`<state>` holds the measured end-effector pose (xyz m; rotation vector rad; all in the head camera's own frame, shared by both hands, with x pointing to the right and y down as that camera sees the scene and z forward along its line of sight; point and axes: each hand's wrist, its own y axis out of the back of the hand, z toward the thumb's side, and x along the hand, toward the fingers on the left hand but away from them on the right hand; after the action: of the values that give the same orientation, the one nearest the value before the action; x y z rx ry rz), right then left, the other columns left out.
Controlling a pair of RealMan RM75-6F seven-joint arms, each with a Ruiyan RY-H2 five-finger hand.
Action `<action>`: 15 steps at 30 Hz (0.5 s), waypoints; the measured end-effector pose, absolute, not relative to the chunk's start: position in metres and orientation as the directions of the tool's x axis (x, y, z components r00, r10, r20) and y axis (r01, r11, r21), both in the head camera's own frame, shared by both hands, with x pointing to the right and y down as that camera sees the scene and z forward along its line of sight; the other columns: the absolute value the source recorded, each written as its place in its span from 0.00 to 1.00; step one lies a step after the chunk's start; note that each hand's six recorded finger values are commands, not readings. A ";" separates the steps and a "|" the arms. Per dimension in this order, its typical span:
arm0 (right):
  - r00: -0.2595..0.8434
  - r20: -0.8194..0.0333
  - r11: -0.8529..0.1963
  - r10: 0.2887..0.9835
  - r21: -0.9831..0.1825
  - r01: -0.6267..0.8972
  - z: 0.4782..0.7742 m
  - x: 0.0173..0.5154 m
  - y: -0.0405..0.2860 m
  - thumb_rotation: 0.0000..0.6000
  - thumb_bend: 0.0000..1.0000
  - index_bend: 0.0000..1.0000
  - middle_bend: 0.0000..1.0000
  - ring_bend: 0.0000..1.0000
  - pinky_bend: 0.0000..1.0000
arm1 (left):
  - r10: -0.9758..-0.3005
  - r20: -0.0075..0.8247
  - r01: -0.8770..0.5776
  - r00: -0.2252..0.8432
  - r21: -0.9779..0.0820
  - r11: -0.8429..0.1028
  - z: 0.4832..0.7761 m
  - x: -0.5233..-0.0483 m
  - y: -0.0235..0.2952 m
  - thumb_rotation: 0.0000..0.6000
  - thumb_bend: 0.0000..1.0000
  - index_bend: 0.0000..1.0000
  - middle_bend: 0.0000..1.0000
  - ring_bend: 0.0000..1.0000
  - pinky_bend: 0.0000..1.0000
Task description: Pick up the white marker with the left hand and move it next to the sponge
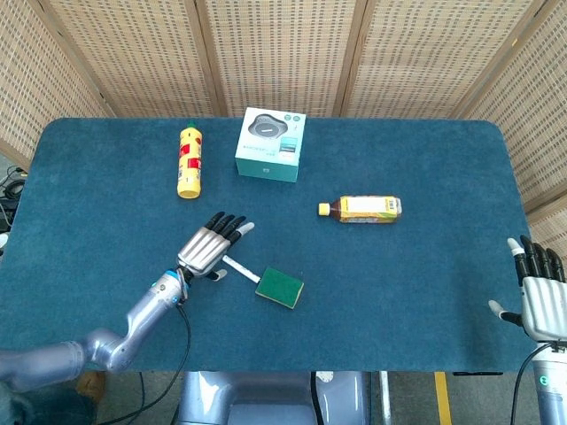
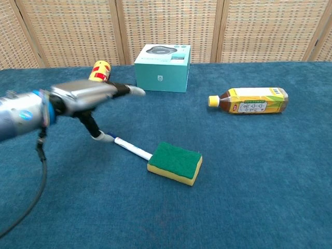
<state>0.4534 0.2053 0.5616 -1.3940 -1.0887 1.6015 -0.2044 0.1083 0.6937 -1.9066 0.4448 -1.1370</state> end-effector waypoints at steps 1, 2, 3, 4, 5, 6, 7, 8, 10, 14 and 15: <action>-0.137 -0.365 -0.369 0.921 -0.930 0.000 0.562 0.453 0.205 1.00 0.00 0.00 0.00 0.00 0.00 | -0.673 0.531 0.102 0.515 -0.818 -0.566 0.687 -0.212 0.105 1.00 0.19 0.00 0.00 0.00 0.00; -0.135 -0.366 -0.369 0.921 -0.929 -0.001 0.562 0.452 0.206 1.00 0.00 0.00 0.00 0.00 0.00 | -0.690 0.520 0.090 0.504 -0.826 -0.557 0.681 -0.221 0.102 1.00 0.19 0.00 0.00 0.00 0.00; -0.133 -0.366 -0.369 0.921 -0.929 -0.001 0.562 0.451 0.206 1.00 0.00 0.00 0.00 0.00 0.00 | -0.718 0.503 0.066 0.481 -0.837 -0.542 0.670 -0.237 0.099 1.00 0.19 0.00 0.00 0.00 0.00; -0.131 -0.366 -0.369 0.921 -0.929 -0.002 0.562 0.451 0.206 1.00 0.00 0.00 0.00 0.00 0.00 | -0.729 0.496 0.055 0.472 -0.842 -0.537 0.665 -0.244 0.099 1.00 0.19 0.00 0.00 0.00 0.00; -0.129 -0.366 -0.369 0.922 -0.929 -0.004 0.562 0.450 0.206 1.00 0.00 0.00 0.00 0.00 0.00 | -0.747 0.486 0.038 0.455 -0.848 -0.528 0.657 -0.254 0.098 1.00 0.19 0.00 0.00 0.00 0.00; -0.127 -0.366 -0.369 0.922 -0.929 -0.005 0.562 0.449 0.206 1.00 0.00 0.00 0.00 0.00 0.00 | -0.771 0.471 0.017 0.428 -0.858 -0.514 0.647 -0.270 0.098 1.00 0.19 0.00 0.00 0.00 0.00; -0.125 -0.365 -0.369 0.922 -0.929 -0.006 0.562 0.449 0.207 1.00 0.00 0.00 0.00 0.00 0.00 | -0.791 0.459 0.003 0.405 -0.866 -0.500 0.640 -0.282 0.098 1.00 0.19 0.00 0.00 0.00 0.00; -0.124 -0.365 -0.369 0.923 -0.929 -0.007 0.562 0.448 0.207 1.00 0.00 0.00 0.00 0.00 0.00 | -0.810 0.446 -0.011 0.380 -0.874 -0.486 0.632 -0.295 0.098 1.00 0.19 0.00 0.00 0.00 0.00; -0.122 -0.365 -0.369 0.923 -0.929 -0.008 0.562 0.448 0.207 1.00 0.00 0.00 0.00 0.00 0.00 | -0.850 0.420 -0.054 0.316 -0.887 -0.459 0.618 -0.323 0.105 1.00 0.19 0.00 0.00 0.00 0.00; -0.118 -0.368 -0.372 0.922 -0.928 -0.012 0.563 0.447 0.208 1.00 0.00 0.00 0.00 0.00 0.00 | -0.903 0.394 -0.122 0.173 -0.901 -0.417 0.598 -0.376 0.130 1.00 0.19 0.00 0.00 0.00 0.00; -0.116 -0.369 -0.372 0.922 -0.928 -0.013 0.563 0.447 0.208 1.00 0.00 0.00 0.00 0.00 0.00 | -0.912 0.390 -0.139 0.126 -0.903 -0.406 0.593 -0.391 0.140 1.00 0.19 0.00 0.00 0.00 0.00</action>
<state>0.4465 0.2079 0.5632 -1.4015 -1.0614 1.5893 -0.3914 0.1395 0.5933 -1.6790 1.0319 -1.3473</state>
